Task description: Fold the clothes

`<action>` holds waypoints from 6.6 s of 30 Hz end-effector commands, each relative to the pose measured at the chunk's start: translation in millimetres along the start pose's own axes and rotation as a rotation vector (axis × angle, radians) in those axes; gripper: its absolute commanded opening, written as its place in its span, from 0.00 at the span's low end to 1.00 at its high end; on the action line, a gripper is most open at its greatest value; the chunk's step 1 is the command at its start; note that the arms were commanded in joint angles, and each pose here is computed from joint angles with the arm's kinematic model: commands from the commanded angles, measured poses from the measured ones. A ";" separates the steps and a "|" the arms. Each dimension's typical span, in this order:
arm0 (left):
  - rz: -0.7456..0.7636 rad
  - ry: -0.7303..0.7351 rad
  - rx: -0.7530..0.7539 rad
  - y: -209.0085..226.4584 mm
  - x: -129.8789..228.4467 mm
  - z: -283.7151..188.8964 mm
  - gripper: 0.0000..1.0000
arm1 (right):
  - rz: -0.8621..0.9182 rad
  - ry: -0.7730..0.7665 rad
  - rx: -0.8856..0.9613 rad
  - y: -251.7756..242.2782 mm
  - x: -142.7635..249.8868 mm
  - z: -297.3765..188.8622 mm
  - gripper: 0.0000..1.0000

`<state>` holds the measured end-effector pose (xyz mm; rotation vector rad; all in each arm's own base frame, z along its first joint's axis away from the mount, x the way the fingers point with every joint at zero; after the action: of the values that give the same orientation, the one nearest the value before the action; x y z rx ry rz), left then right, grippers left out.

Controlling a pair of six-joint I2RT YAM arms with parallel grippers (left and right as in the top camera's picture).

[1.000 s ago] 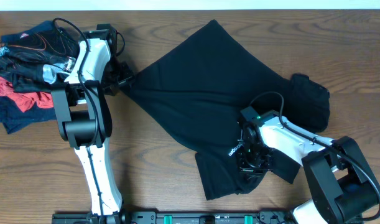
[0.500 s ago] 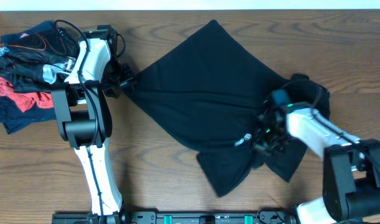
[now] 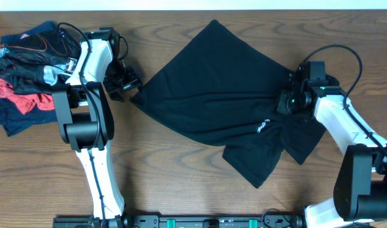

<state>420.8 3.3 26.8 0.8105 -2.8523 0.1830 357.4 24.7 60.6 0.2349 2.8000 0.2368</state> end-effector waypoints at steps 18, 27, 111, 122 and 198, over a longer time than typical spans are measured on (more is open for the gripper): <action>0.074 0.033 0.017 -9.6 12.9 -8.4 0.65 | 0.026 0.448 -0.069 16.6 75.9 54.3 0.01; 0.067 0.071 -0.001 -5.2 21.2 -8.8 0.65 | 0.011 0.231 0.111 -21.7 28.8 83.7 0.01; 0.396 0.098 0.134 -61.8 83.5 -33.0 0.63 | 0.175 0.408 0.201 5.5 163.7 -9.6 0.77; 0.395 0.102 0.132 -61.3 84.1 -33.1 0.63 | 0.185 0.299 0.163 10.4 144.5 8.8 0.71; 0.421 -0.014 0.034 -60.8 78.2 50.7 0.06 | 0.074 0.302 0.211 3.1 138.6 8.1 0.01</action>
<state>386.2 -124.9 17.0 0.1687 -2.9842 0.5036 231.7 69.2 15.4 0.4149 3.1200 0.1261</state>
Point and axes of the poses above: each gripper's point midway between its finger pads, its own z axis out along the fingers, its own y axis along the line the jaws close on, x = y × z, the point moved 2 cm from there along -z, back along the fingers, and after that the axes turned 5 degrees about -z, right-handed, at the moved point
